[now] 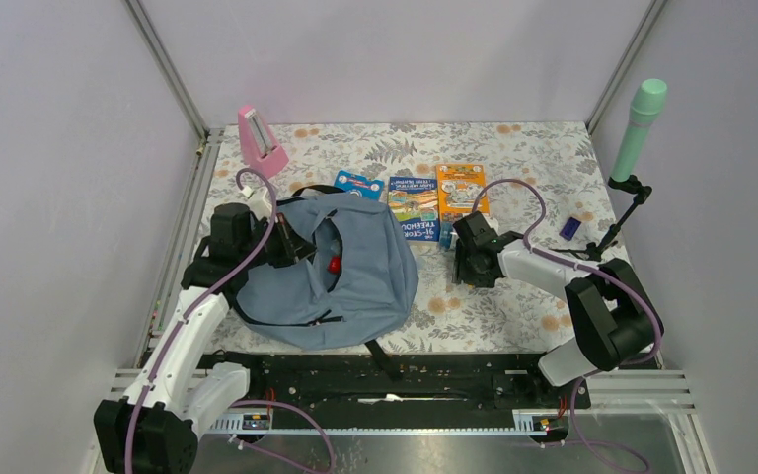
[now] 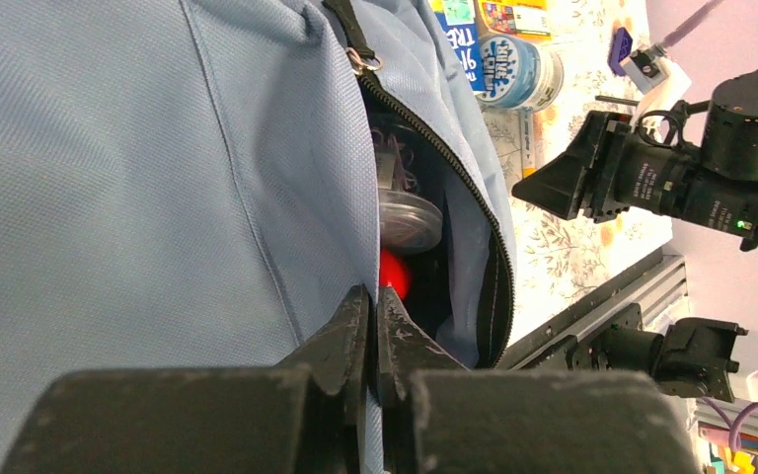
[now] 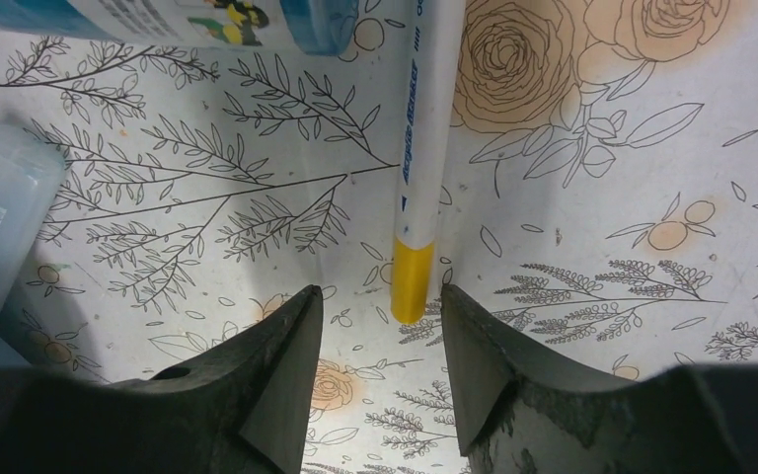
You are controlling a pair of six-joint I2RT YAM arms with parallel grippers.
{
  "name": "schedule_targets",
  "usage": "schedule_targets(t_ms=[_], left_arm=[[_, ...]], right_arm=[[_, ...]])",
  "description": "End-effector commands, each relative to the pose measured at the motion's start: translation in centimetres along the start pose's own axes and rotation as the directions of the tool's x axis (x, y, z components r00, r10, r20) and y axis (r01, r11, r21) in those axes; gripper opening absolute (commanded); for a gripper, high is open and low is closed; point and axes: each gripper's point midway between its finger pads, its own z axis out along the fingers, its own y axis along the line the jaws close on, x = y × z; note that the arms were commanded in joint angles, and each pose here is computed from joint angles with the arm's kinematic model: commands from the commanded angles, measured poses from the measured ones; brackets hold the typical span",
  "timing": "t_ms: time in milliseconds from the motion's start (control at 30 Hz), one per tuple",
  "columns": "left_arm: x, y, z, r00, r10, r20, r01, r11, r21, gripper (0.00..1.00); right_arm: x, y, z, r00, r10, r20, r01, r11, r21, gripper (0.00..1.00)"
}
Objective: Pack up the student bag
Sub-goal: Pick up the stationery from the center of the board.
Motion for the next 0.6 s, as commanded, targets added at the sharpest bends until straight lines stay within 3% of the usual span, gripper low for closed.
schedule_targets(t_ms=[0,400,567], left_arm=[[-5.7,-4.6,-1.7,0.97,0.149,0.192,-0.175,0.976,0.128,0.0],[-7.7,-5.2,-3.5,0.929,0.241,0.282,-0.271,0.96,0.074,0.0],[-7.3,-3.8,-2.9,0.931,0.244,0.272,-0.262,0.965,0.03,0.0]], right_arm=[[-1.1,0.3,-0.1,1.0,0.009,0.021,-0.009,1.0,0.016,0.54],[-0.8,-0.5,1.1,1.0,-0.004,0.006,0.003,0.997,0.075,0.47],[-0.7,-0.6,1.2,1.0,-0.009,0.0,0.009,0.997,0.081,0.31]])
